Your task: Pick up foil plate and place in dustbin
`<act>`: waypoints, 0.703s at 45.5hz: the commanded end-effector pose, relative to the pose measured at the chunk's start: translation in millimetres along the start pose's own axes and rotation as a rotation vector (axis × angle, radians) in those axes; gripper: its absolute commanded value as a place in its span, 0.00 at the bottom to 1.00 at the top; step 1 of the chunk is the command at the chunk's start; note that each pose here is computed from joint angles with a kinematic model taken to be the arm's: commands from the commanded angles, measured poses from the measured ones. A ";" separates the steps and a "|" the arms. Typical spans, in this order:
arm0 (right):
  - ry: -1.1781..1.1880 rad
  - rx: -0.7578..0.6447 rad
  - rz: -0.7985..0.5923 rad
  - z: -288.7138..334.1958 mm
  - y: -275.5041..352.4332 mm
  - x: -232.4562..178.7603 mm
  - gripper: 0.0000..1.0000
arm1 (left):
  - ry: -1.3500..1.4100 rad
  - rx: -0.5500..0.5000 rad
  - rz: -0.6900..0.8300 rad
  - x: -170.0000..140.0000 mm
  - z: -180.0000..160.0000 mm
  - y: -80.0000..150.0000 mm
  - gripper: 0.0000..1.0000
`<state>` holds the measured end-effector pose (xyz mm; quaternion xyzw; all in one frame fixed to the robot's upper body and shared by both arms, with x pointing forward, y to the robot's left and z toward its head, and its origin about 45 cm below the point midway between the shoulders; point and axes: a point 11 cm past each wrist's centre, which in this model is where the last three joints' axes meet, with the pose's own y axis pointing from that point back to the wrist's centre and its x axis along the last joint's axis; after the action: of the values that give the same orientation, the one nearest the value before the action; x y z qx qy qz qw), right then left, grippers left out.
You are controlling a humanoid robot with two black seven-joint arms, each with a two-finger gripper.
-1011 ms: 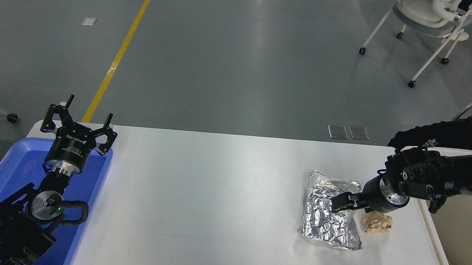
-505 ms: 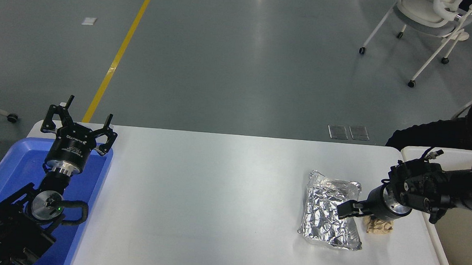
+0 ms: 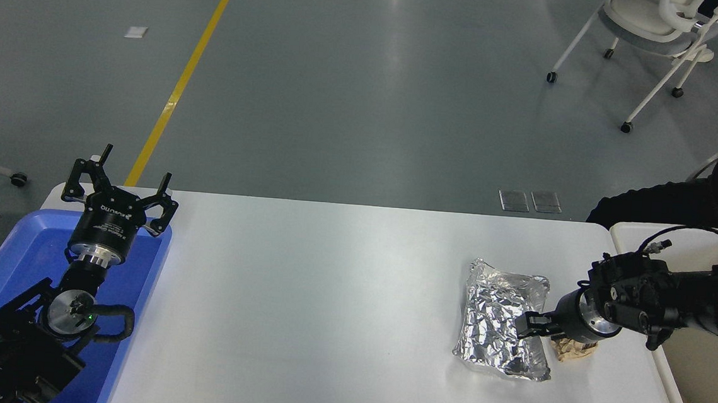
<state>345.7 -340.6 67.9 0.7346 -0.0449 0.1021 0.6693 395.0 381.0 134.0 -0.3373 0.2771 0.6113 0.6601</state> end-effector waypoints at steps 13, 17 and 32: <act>-0.015 0.028 0.025 -9.0 -5.3 2.4 0.00 | 0.000 0.000 0.001 -0.1 0.1 -0.2 1.00; -0.012 0.037 0.030 -12.6 -3.2 6.3 0.00 | 0.000 0.000 0.002 0.5 -0.1 0.4 1.00; 0.025 0.062 0.011 -30.1 50.1 39.3 0.00 | 0.000 0.000 0.002 0.5 -0.1 0.4 1.00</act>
<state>357.9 -318.5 82.9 0.7511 -0.0466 0.1120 0.6489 394.8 381.1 133.7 -0.3369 0.2773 0.6119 0.6597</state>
